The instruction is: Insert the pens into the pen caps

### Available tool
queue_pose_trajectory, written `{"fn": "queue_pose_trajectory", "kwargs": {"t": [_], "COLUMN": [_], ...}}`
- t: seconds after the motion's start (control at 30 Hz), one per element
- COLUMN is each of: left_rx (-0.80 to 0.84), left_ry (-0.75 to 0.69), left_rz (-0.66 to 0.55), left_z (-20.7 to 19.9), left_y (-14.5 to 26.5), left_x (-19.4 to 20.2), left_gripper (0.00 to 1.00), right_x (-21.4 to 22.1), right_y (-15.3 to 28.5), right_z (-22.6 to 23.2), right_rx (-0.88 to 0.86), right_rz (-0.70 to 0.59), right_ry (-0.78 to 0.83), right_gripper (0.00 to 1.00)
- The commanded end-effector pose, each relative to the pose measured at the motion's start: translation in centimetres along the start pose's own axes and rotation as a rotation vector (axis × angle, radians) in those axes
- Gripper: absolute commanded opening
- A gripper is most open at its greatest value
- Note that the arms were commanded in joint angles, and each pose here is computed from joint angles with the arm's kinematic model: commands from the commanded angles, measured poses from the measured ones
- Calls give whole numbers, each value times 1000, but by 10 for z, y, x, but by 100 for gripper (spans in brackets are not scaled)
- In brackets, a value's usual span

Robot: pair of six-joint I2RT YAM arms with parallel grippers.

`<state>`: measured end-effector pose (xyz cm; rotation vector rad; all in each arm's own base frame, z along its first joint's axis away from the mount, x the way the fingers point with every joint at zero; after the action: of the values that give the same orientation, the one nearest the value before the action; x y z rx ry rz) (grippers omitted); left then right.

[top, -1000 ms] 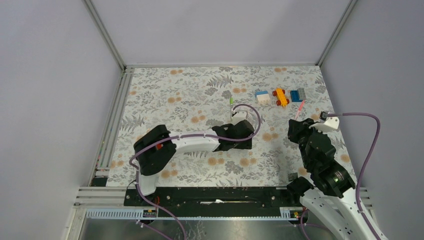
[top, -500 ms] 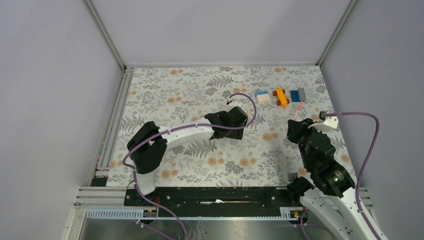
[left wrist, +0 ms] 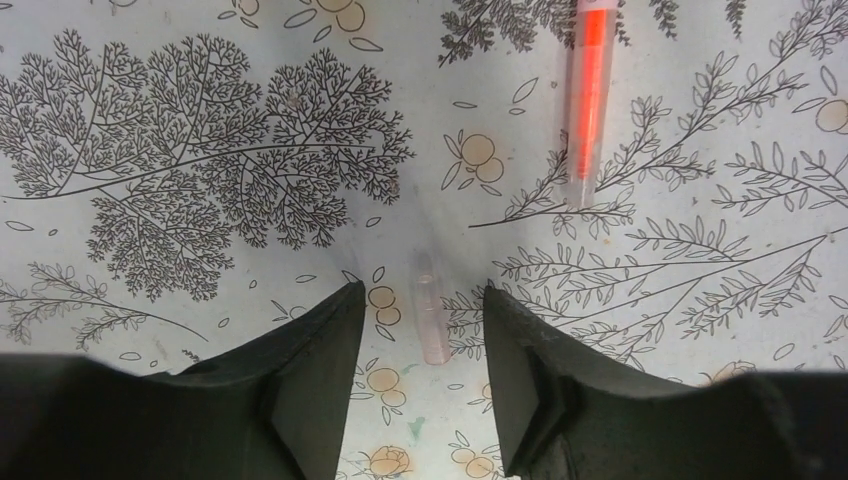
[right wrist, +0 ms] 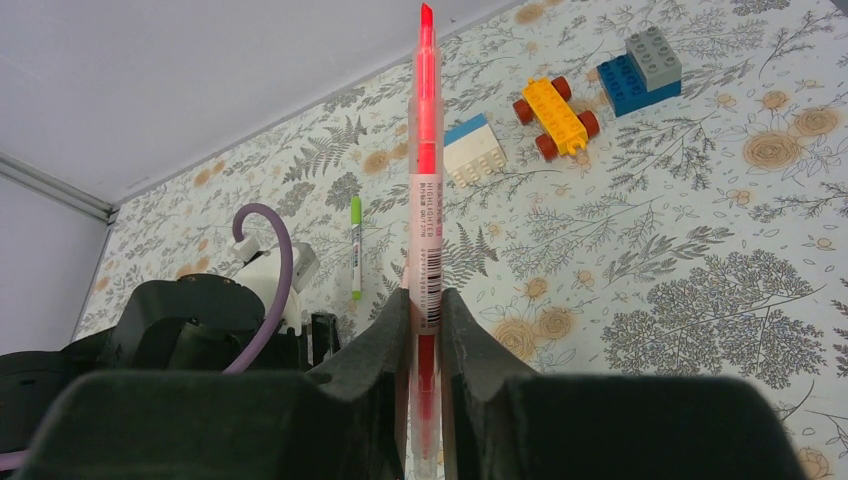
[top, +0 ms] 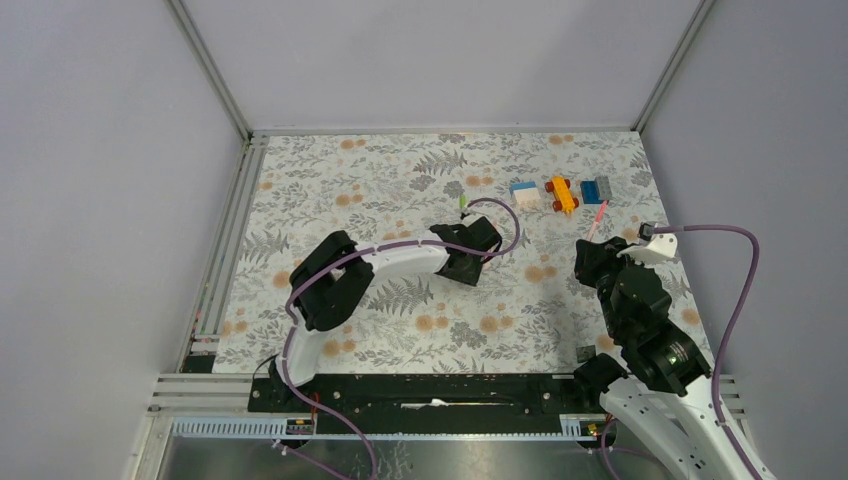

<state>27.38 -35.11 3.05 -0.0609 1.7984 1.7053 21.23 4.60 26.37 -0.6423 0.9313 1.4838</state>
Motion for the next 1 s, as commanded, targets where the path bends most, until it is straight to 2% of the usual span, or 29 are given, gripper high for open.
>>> {"fn": "queue_pose_trajectory", "kwargs": {"t": [0.0,0.23,0.67,0.97], "left_rx": [9,-5,9,20], "left_ry": [8,9,1,-11], "left_rz": [-4,29,90,144], "left_z": [-4,-2,-5,-5], "left_y": [7,3,-5,-11], "left_x": [-11,-2,13,29], "left_gripper": [51,37,32,16], "right_x": [-10,-6,-9,-5], "right_y": [4,2,4,2], "right_z": [5,5,5,6], "right_rx": [-20,-17,-23,-16], "right_rz": [-20,-10,-19,-3], "right_ry": [-19,-21,-27,-26], "right_gripper": [0,0,0,0]}}
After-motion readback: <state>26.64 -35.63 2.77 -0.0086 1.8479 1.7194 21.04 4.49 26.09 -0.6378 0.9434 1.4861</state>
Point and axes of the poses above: each gripper's point midway between its finger pads, its own y axis back along the fingers, its own z axis along the line the jaws close on, x = y × z, the point moved 1 cm from there along y, back along the fingers, and after that the axes turned 7 degrees about -y, right-handed, at the moved point
